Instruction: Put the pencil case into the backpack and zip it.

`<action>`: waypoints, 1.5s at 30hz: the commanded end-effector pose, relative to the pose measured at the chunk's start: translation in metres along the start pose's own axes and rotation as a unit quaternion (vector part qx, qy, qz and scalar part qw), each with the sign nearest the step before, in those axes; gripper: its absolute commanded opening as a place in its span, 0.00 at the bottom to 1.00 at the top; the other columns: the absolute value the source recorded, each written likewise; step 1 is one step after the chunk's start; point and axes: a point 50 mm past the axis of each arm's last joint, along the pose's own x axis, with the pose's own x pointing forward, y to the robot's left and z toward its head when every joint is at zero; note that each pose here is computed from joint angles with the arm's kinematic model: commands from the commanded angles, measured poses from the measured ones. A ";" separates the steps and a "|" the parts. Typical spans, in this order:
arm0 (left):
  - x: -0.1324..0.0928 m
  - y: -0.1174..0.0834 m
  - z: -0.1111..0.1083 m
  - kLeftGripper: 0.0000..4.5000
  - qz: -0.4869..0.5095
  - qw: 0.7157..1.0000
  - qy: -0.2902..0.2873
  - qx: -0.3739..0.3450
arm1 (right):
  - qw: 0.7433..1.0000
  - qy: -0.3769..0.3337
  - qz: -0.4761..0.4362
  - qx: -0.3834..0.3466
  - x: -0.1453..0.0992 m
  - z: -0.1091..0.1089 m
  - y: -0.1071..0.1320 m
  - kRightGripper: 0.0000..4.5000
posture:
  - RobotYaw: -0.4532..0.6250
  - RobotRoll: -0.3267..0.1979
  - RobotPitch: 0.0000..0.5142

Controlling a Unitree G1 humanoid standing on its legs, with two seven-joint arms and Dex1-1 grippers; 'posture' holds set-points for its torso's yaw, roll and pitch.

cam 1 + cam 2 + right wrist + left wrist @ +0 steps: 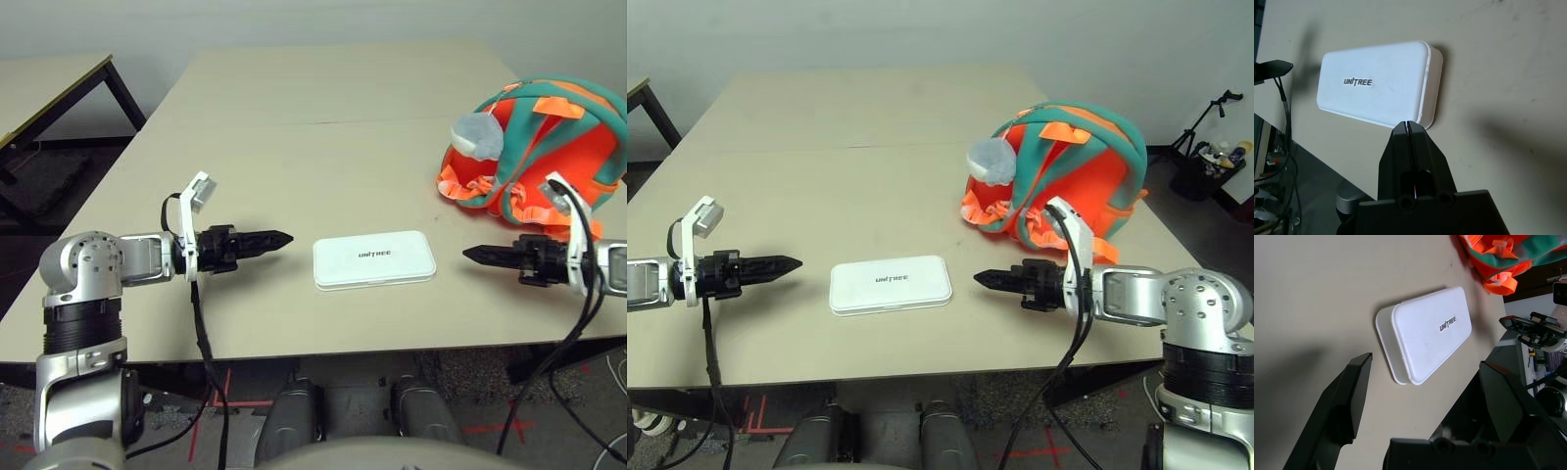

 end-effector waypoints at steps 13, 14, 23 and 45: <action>0.032 0.021 -0.013 1.00 -0.005 0.998 0.038 -0.051 | 0.998 0.008 -0.046 -0.039 0.034 0.002 -0.001 0.00 | 0.40 0.62 0.10; 0.035 0.022 -0.013 1.00 -0.006 0.998 0.040 -0.055 | 0.998 0.007 -0.048 -0.041 0.035 0.002 -0.001 0.00 | 0.40 0.62 0.10; 0.060 0.032 -0.025 1.00 -0.008 0.992 0.067 -0.110 | 0.997 0.018 -0.049 -0.054 0.044 -0.003 0.003 0.00 | 0.39 0.62 0.10; 0.055 0.019 -0.045 1.00 -0.043 0.979 0.134 -0.149 | 0.992 -0.019 -0.099 -0.073 0.022 0.012 -0.011 0.00 | 0.41 0.62 0.08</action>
